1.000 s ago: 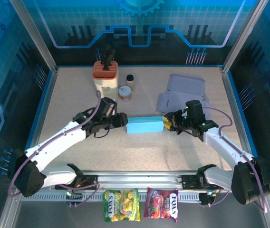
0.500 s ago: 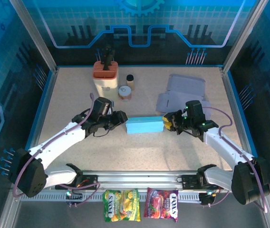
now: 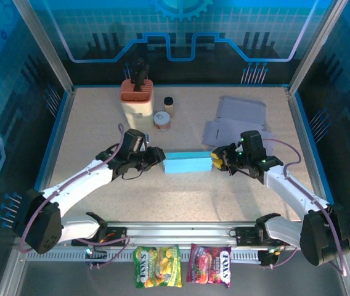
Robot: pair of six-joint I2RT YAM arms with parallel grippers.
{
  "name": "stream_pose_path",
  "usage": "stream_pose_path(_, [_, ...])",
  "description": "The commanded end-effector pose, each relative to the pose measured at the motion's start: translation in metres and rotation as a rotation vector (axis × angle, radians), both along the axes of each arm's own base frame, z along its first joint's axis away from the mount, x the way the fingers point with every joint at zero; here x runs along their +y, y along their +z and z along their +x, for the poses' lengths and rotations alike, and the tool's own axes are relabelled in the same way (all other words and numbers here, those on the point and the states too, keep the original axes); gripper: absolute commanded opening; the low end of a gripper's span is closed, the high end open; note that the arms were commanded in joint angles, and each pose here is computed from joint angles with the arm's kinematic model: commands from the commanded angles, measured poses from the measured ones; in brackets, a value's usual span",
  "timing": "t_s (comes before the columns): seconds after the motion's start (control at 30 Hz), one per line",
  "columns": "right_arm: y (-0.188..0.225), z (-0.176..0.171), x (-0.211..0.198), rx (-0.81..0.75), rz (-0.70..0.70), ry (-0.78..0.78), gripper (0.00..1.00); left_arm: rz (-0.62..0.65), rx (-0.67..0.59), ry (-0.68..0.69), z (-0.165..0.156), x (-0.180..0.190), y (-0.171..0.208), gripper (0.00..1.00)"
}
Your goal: Fold the paper box
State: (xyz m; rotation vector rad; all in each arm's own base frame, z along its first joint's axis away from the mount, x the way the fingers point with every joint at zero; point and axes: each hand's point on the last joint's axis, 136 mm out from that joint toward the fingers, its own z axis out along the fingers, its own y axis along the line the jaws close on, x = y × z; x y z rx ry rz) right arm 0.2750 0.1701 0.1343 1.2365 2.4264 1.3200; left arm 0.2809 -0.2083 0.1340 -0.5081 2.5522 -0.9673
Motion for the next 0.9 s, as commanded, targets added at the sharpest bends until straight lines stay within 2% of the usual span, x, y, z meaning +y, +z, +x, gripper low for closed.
stream_pose_path(0.0, [-0.037, -0.024, -0.018, 0.154, -0.097, -0.019, 0.32, 0.039, 0.074, 0.007, -0.015, 0.011, -0.025, 0.36])
stream_pose_path(0.13, [-0.035, -0.024, -0.02, 0.151, -0.123, -0.004, 0.35, 0.057, 0.092, 0.007, -0.021, 0.015, -0.035, 0.35])
stream_pose_path(0.43, [-0.013, -0.018, -0.023, 0.095, -0.182, 0.043, 0.36, 0.057, 0.093, 0.003, -0.021, 0.015, -0.037, 0.32])
stream_pose_path(0.6, [-0.029, -0.027, -0.024, 0.154, -0.198, 0.06, 0.35, 0.055, 0.094, -0.001, -0.02, 0.013, -0.037, 0.31])
stream_pose_path(0.87, [-0.073, -0.056, -0.05, 0.312, -0.392, 0.145, 0.26, 0.057, 0.101, -0.006, -0.02, 0.013, -0.04, 0.31])
